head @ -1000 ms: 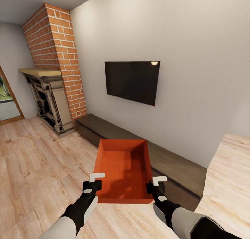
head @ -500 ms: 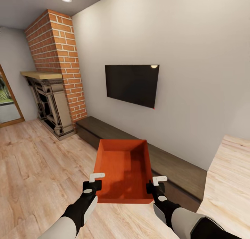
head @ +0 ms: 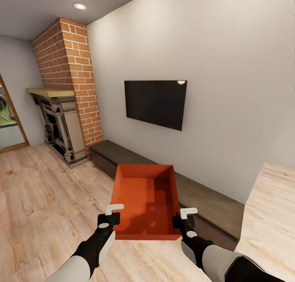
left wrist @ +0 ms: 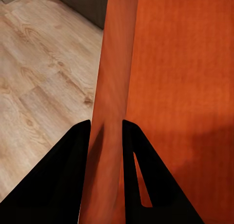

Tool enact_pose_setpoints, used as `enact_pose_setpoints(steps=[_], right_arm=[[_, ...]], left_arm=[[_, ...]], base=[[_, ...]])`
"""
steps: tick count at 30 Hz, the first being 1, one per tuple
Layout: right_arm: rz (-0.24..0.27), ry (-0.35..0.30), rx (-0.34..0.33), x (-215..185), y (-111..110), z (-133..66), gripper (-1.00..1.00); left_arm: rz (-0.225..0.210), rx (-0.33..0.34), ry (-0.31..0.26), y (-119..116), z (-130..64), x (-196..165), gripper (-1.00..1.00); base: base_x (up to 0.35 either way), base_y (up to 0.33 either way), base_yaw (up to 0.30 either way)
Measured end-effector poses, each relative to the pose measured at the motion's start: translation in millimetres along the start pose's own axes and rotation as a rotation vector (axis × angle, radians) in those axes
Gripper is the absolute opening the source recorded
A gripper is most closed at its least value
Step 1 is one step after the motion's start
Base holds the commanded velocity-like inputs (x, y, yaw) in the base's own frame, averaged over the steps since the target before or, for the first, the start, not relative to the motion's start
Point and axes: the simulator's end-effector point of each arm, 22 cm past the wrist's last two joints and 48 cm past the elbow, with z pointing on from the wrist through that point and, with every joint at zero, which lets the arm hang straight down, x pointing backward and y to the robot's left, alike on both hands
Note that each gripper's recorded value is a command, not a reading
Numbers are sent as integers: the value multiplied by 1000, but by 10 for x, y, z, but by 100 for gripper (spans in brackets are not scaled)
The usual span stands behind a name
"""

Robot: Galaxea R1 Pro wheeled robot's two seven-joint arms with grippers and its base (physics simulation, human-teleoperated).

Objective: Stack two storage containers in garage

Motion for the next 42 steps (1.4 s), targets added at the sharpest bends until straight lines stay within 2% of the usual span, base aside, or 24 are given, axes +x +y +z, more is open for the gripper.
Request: enact_pose_setpoints(steps=[22,42], right_arm=[[1,-35,3,-201,-17,-61,-100],[0,-37,3,-214,-18,-66,-100]], left_arm=[[-5,1,-35,8,-86,-190,-100],[-6,1,-36,9,-92,-195,-100]], base=[[0,0,0],[0,0,0]])
